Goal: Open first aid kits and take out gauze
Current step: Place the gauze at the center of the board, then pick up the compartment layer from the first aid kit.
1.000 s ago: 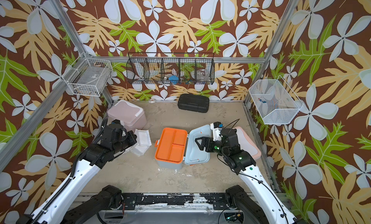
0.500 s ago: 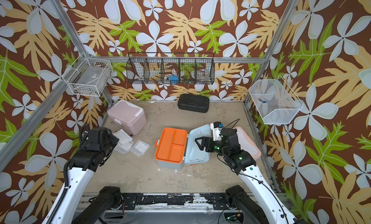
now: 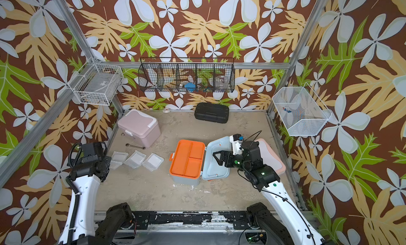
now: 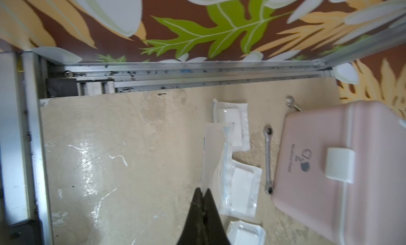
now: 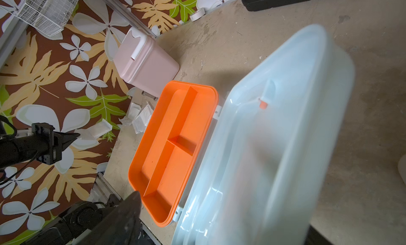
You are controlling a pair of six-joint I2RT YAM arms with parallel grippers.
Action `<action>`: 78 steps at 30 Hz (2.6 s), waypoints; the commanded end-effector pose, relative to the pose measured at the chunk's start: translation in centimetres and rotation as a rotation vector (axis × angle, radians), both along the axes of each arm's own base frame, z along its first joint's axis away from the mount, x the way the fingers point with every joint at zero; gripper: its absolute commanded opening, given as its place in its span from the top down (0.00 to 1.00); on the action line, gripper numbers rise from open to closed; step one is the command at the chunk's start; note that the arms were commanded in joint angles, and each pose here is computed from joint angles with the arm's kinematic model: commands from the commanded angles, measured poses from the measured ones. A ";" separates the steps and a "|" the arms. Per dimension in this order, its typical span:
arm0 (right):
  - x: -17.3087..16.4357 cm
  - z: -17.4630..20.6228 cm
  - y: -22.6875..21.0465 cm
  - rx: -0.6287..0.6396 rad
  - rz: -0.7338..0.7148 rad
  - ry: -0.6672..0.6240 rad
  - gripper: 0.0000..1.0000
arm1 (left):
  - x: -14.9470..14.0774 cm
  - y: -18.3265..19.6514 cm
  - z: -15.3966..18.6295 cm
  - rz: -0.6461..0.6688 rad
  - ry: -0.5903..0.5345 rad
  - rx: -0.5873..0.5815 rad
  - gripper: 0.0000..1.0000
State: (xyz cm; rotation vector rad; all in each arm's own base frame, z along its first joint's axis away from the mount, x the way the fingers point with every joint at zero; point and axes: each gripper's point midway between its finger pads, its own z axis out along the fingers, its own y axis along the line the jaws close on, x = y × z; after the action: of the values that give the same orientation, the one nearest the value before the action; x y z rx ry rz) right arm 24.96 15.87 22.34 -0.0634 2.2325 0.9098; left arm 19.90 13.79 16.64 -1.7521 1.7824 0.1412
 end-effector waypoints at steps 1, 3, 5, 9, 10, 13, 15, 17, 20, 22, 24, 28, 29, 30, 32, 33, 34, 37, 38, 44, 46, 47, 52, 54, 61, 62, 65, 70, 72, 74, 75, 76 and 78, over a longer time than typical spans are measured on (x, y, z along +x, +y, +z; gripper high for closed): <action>0.0 0.1 0.4 0.011 0.020 -0.013 0.12 | -0.7 0.8 -2.1 0.069 0.034 -0.040 1.00; 0.0 0.0 0.4 0.010 0.023 -0.010 0.12 | -1.0 1.0 -3.3 0.101 0.060 -0.049 1.00; 0.0 -0.2 0.3 0.009 0.019 -0.007 0.12 | -1.3 1.4 -4.2 0.126 0.080 -0.045 1.00; 0.1 0.0 0.5 0.017 0.022 -0.009 0.12 | -1.5 2.0 -5.2 0.165 0.088 -0.023 1.00; 0.1 0.0 0.5 0.018 0.022 -0.006 0.12 | -1.6 2.1 -5.3 0.171 0.090 -0.015 1.00; 0.1 0.0 0.5 0.016 0.021 -0.005 0.12 | -1.6 2.5 -5.7 0.169 0.109 0.007 1.00; 0.1 -0.1 0.5 0.015 0.021 -0.004 0.12 | -1.8 2.6 -6.0 0.167 0.128 0.011 1.00; 0.1 -0.1 0.5 0.015 0.021 -0.001 0.12 | -1.9 2.7 -6.3 0.170 0.142 0.018 1.00; 0.1 -0.3 0.5 0.017 0.021 0.002 0.12 | -2.0 2.8 -7.0 0.163 0.167 0.023 1.00; 0.1 -0.3 0.6 0.020 0.024 0.007 0.12 | -2.2 2.7 -7.3 0.153 0.186 0.021 1.00; 0.1 -0.4 0.6 0.021 0.023 0.010 0.12 | -2.2 2.8 -7.2 0.144 0.189 0.027 0.89; 0.1 -0.6 0.6 0.020 0.021 0.016 0.12 | -1.9 3.0 -5.7 0.127 0.153 0.063 0.70; 0.1 -0.5 0.6 0.020 0.021 0.017 0.12 | -1.8 3.0 -5.3 0.117 0.141 0.069 0.65; 0.1 -0.5 0.6 0.020 0.020 0.016 0.12 | -1.6 3.0 -4.8 0.103 0.128 0.073 0.59; 0.1 -0.4 0.6 0.022 0.019 0.017 0.12 | -1.2 2.7 -4.0 0.069 0.102 0.077 0.47; 0.2 -0.4 0.6 0.023 0.019 0.017 0.12 | -1.0 2.6 -3.6 0.045 0.091 0.081 0.41; 0.2 -0.3 0.6 0.024 0.019 0.017 0.12 | -0.7 2.4 -3.3 0.020 0.082 0.079 0.36; 0.3 -0.2 0.6 0.023 0.017 0.014 0.12 | 0.6 1.4 -2.0 -0.092 0.030 0.069 0.17; 0.3 -0.2 0.6 0.023 0.018 0.016 0.12 | 1.3 0.8 -1.5 -0.143 0.005 0.067 0.11; 0.4 -0.2 0.6 0.019 0.014 0.019 0.12 | 4.9 -5.1 3.2 -0.467 -0.135 0.103 0.00; 0.5 -0.1 0.6 0.019 0.013 0.016 0.12 | 6.1 -8.1 4.6 -0.599 -0.185 0.094 0.00; 0.5 -0.1 0.5 0.018 0.012 0.017 0.12 | 6.7 -9.9 5.2 -0.682 -0.208 0.086 0.00; 0.5 -0.3 0.3 0.005 0.003 0.022 0.12 | 8.1 -18.3 7.5 -1.001 -0.246 0.066 0.00; 0.4 -0.4 0.3 0.003 0.000 0.023 0.12 | 8.3 -21.6 8.1 -1.107 -0.246 0.070 0.01; 0.3 -0.2 0.2 0.010 -0.004 0.021 0.12 | 8.1 -30.8 7.8 -1.380 -0.170 0.099 0.10; 0.3 -0.2 0.2 0.010 -0.004 0.018 0.12 | 8.0 -31.7 7.3 -1.407 -0.145 0.108 0.12; 0.3 -0.7 0.3 0.013 0.001 0.026 0.12 | 8.4 -33.9 5.7 -1.470 -0.065 0.121 0.16; 0.3 -0.9 0.3 0.006 0.003 0.026 0.12 | 9.7 -36.3 4.6 -1.527 0.005 0.160 0.24; 0.5 -0.9 0.3 -0.003 0.003 0.024 0.12 | 10.2 -37.1 4.1 -1.552 0.027 0.173 0.30; 0.5 -0.9 0.2 -0.010 0.003 0.022 0.12 | 10.6 -37.9 3.5 -1.574 0.053 0.181 0.35; 0.6 -1.0 0.2 -0.011 0.001 0.023 0.12 | 10.8 -38.2 3.2 -1.585 0.065 0.182 0.36; 0.6 -1.0 0.1 -0.014 -0.002 0.021 0.12 | 10.9 -38.7 2.8 -1.597 0.083 0.184 0.39; 0.6 -1.1 0.1 -0.017 -0.004 0.023 0.12 | 11.0 -39.5 2.1 -1.620 0.112 0.190 0.40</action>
State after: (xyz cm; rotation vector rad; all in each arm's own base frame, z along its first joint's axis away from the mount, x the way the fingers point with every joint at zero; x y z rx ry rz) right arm 25.18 16.01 20.74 -0.0412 2.2861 0.9114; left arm 31.02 -25.39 19.29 0.1102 2.5436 -0.3118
